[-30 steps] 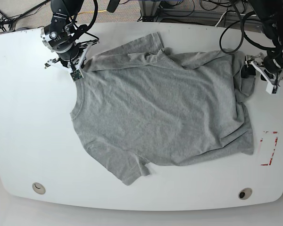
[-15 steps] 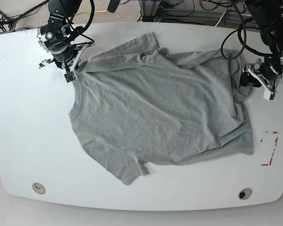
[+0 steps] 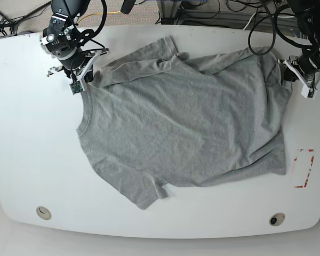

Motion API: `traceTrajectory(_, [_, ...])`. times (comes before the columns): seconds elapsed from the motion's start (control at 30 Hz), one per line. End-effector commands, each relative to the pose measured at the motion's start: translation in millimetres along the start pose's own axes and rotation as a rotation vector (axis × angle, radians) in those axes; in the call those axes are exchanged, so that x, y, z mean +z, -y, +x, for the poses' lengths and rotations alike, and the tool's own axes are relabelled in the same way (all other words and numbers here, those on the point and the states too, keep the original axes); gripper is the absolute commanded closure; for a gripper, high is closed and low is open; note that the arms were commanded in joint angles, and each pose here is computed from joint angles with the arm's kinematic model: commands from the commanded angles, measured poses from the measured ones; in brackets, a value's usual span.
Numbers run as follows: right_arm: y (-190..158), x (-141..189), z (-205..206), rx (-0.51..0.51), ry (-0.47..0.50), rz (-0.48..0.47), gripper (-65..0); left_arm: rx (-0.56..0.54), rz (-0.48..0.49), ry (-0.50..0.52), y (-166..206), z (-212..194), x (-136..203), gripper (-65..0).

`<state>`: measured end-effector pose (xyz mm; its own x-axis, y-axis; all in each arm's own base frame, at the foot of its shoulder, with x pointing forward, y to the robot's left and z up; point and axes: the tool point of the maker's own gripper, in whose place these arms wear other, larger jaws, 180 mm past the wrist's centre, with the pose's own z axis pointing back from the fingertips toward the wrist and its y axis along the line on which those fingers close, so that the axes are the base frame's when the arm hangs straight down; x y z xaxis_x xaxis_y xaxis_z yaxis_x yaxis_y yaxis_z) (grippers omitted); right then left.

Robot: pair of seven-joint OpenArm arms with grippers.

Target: Fold the T-shirt properly

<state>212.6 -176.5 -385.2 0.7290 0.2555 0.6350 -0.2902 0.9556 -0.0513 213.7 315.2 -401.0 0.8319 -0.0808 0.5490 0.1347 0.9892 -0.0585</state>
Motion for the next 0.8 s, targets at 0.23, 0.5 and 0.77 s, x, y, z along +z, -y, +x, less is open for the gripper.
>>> traceTrajectory(0.23, [-18,18,-18,-0.141,0.030,0.107,-31.5,-0.100,0.030,0.030,-1,8,25,-0.6])
traceTrajectory(0.5, [5,42,-40,-0.380,0.072,0.137,-43.9,-0.126,0.049,0.015,-11,8,31,-0.6])
traceTrajectory(0.77, [-2,38,-54,-0.622,0.112,0.331,-43.8,-0.129,0.052,0.014,-13,9,32,-0.6])
